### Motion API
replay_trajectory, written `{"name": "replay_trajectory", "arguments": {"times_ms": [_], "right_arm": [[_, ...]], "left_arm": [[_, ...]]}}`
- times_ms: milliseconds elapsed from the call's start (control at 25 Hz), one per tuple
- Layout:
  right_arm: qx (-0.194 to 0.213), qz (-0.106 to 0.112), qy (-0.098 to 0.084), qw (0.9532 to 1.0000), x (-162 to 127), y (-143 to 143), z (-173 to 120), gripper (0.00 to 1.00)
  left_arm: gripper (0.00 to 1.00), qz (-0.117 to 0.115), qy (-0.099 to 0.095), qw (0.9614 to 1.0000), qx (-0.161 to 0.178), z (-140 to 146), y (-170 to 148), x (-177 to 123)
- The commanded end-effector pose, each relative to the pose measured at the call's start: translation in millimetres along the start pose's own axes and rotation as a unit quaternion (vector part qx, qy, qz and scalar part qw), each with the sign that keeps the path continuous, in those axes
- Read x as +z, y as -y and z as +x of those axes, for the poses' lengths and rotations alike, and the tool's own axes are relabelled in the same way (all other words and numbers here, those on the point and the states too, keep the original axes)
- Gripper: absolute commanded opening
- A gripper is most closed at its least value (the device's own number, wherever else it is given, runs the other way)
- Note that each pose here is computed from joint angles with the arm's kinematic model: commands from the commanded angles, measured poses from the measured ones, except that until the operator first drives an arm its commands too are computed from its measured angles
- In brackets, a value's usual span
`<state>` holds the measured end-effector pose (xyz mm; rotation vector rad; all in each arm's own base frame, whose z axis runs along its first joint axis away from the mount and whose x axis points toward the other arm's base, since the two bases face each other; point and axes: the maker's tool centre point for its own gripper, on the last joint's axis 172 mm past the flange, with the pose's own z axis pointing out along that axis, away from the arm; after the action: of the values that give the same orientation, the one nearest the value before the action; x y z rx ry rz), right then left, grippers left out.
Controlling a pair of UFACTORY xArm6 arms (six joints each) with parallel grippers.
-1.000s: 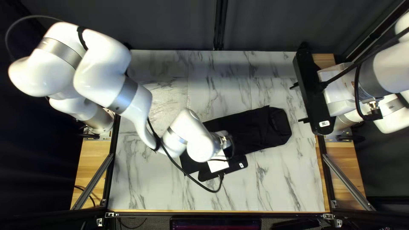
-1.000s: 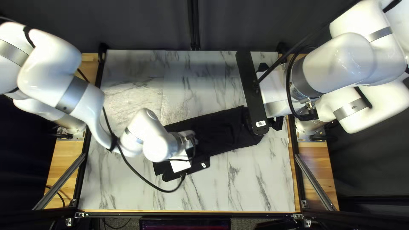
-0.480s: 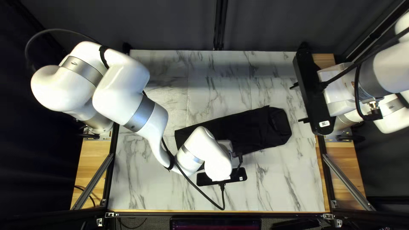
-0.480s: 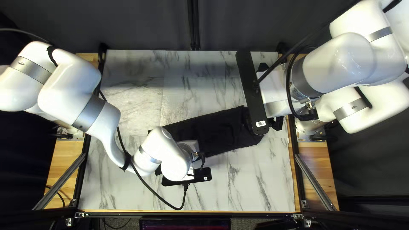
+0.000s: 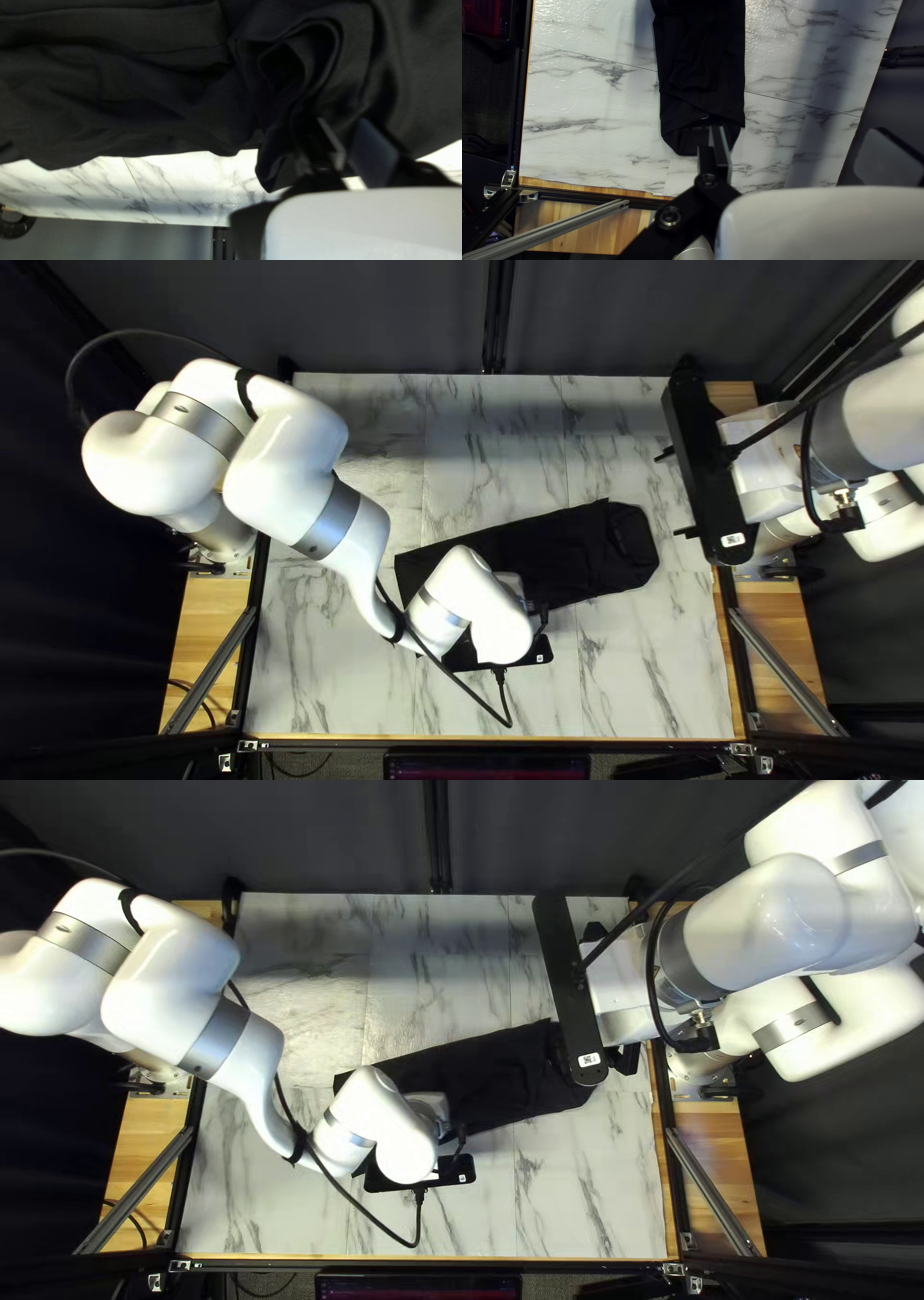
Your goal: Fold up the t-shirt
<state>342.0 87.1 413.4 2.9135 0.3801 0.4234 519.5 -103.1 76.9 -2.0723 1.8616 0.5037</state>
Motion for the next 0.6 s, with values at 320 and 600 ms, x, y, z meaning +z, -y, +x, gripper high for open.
{"name": "replay_trajectory", "arguments": {"times_ms": [320, 600], "right_arm": [[0.000, 0.000, 0.000, 1.0000, 0, 0, 0, 1.00], [0.000, 0.000, 0.000, 1.0000, 0, 0, 0, 1.00]], "left_arm": [[1.00, -0.002, -0.001, 1.0000, -0.001, 2, 6, -10], [1.00, 0.004, -0.004, 0.9999, -0.014, 4, 11, -15]]}}
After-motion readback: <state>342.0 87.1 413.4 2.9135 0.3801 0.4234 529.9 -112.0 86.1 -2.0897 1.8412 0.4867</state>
